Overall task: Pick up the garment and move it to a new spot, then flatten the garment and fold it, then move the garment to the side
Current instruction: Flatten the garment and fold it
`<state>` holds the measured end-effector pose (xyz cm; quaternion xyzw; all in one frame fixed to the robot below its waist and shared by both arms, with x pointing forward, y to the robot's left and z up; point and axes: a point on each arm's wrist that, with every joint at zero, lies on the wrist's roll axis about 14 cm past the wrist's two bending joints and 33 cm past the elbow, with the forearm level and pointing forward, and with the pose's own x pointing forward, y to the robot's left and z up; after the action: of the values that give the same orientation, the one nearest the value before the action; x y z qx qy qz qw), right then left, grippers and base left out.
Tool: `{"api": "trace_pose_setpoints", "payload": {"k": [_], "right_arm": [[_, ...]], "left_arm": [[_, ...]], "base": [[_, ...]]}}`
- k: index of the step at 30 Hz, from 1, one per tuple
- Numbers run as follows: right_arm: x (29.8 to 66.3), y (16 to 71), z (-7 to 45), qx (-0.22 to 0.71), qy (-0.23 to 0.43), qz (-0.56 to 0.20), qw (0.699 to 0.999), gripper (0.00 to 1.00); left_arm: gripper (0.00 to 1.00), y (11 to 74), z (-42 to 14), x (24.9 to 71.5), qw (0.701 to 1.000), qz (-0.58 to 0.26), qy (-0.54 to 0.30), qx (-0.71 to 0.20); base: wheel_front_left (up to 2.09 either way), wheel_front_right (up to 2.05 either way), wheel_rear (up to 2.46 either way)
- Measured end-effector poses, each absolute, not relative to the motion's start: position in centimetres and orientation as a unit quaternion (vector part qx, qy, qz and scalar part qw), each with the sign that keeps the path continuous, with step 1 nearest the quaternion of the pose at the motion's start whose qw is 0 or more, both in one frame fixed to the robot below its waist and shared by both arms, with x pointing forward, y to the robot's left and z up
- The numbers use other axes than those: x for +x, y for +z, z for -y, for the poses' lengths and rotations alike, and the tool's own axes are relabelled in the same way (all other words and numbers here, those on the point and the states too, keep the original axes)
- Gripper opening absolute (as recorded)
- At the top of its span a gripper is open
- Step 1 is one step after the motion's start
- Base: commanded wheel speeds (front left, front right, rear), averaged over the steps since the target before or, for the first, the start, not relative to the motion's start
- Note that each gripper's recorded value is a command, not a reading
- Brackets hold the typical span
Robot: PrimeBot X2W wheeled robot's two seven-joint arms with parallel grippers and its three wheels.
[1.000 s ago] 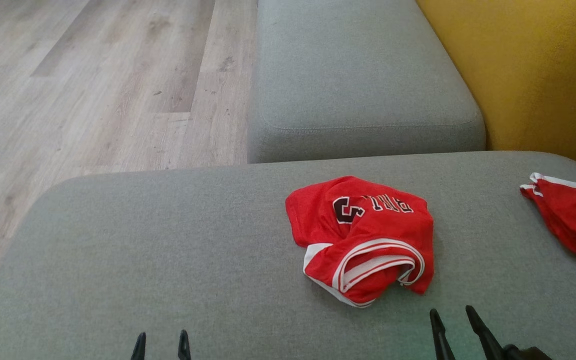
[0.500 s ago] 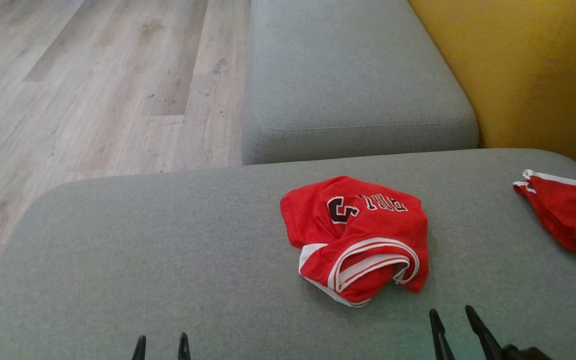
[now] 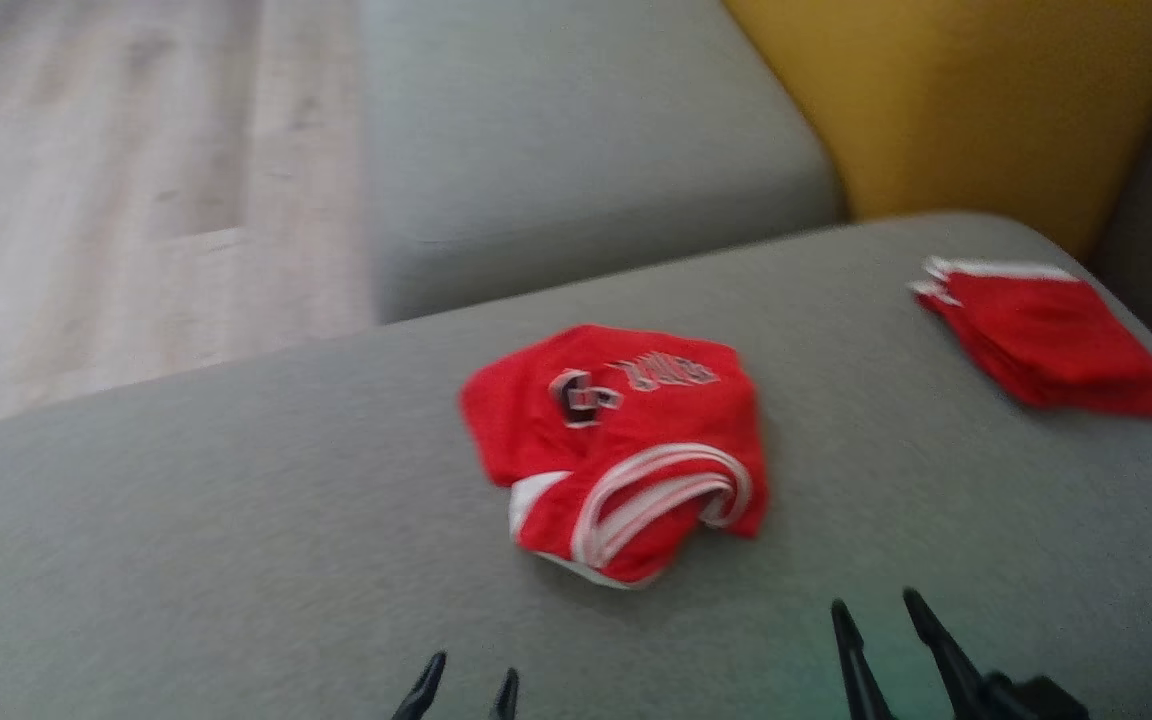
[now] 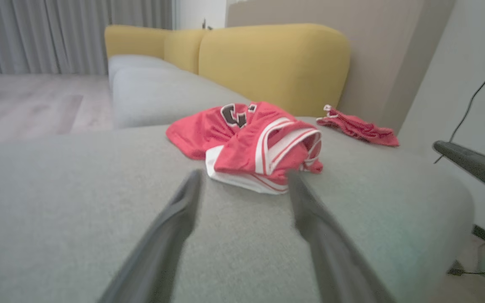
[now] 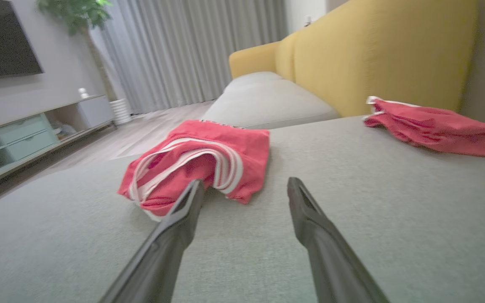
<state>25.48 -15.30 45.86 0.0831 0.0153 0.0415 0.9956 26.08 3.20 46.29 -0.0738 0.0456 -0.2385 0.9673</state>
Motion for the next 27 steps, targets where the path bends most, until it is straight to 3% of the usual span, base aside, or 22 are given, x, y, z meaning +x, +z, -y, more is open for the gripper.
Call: {"api": "trace_pose_setpoints", "payload": {"k": [10,16,27], "right_arm": [[24.8,46.8,19.6,0.073,-0.034,-0.003,0.997,1.0],[23.8,45.5,21.5,0.074,-0.08,-0.031,0.994,1.0],[24.8,44.8,23.1,0.064,-0.112,-0.06,0.99,1.0]], "left_arm": [[1.0,43.6,9.6,25.7,0.866,-0.138,-0.475,-0.076],[1.0,42.6,15.0,24.7,0.812,-0.195,-0.541,-0.1],[1.0,39.4,16.4,33.6,0.859,-0.213,-0.465,-0.017]], "base": [[0.0,0.0,0.0],[0.0,0.0,0.0],[0.0,0.0,0.0]]}}
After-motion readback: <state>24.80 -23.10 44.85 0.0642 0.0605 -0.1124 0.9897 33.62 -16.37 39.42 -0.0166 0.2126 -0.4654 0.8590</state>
